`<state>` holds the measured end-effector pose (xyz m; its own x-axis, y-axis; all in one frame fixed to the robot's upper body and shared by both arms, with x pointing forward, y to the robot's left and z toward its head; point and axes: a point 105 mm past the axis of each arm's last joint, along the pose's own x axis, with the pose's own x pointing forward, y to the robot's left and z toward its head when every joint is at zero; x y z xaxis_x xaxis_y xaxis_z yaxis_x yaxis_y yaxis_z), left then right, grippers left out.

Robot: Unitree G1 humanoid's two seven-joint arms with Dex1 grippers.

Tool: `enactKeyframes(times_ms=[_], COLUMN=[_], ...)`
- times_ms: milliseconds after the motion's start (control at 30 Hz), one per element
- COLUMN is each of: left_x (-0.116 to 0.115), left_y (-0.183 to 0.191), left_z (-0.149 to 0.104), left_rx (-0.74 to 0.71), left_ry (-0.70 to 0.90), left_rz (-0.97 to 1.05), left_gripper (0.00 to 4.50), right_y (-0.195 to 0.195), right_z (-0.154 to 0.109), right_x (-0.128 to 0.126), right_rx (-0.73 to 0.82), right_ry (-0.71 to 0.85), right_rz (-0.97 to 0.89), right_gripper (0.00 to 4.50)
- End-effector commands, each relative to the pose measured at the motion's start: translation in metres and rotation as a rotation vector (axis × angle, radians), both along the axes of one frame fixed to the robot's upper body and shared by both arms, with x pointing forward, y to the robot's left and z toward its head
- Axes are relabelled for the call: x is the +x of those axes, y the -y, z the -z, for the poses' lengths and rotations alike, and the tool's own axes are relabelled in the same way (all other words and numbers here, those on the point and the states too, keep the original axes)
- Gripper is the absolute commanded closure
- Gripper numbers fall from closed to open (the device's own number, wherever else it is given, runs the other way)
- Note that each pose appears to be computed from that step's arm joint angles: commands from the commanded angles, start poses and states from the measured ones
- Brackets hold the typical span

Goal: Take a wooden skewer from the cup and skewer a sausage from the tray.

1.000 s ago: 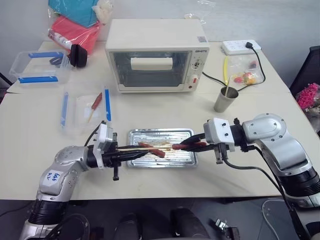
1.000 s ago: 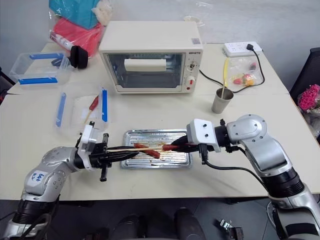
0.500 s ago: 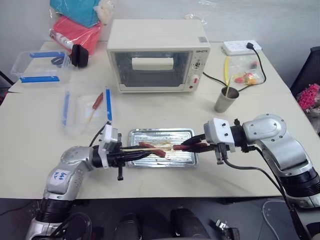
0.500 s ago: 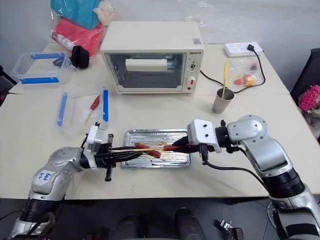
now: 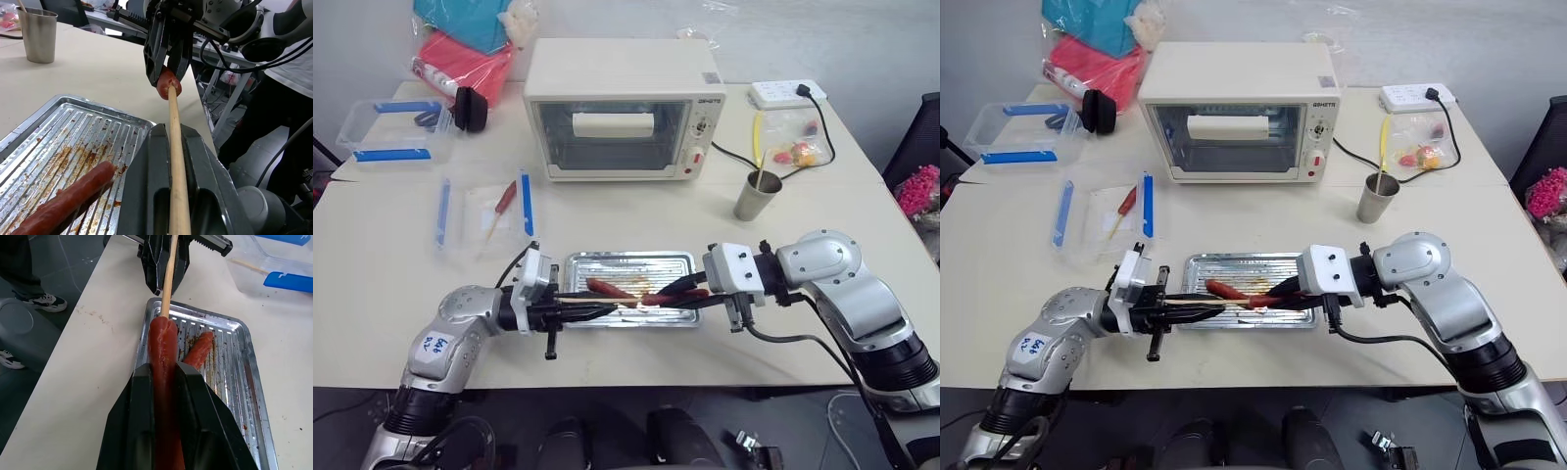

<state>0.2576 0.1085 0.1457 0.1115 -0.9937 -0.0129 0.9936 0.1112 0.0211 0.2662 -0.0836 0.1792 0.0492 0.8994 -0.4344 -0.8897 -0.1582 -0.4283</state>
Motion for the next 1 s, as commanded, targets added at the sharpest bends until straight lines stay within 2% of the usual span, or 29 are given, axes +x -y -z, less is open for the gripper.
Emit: enactKeyframes(times_ms=[33,467,767,867,1000], left_x=[0.0,0.005,0.009,0.011,0.014], left_y=[0.01,0.053,0.046,0.023,-0.019], left_z=[0.002,0.002,0.001,0.001,0.001], left_rx=[0.016,0.036,0.028,0.025,0.035], left_ry=[0.013,0.007,0.026,0.031,0.052], left_rz=[0.029,0.174,0.136,0.062,-0.089], left_gripper=[4.5,4.5,4.5,4.5,4.5], right_y=[-0.008,-0.023,-0.015,0.005,0.029], right_z=[-0.014,-0.021,-0.015,-0.011,-0.012], right_x=[-0.008,-0.011,-0.01,-0.007,-0.002], right_rx=[0.027,0.039,0.022,0.005,0.001], right_ry=[0.049,0.057,0.021,-0.058,-0.035], right_rz=[-0.061,-0.115,-0.064,0.016,0.085], right_gripper=[4.1,4.1,4.1,3.24,2.0])
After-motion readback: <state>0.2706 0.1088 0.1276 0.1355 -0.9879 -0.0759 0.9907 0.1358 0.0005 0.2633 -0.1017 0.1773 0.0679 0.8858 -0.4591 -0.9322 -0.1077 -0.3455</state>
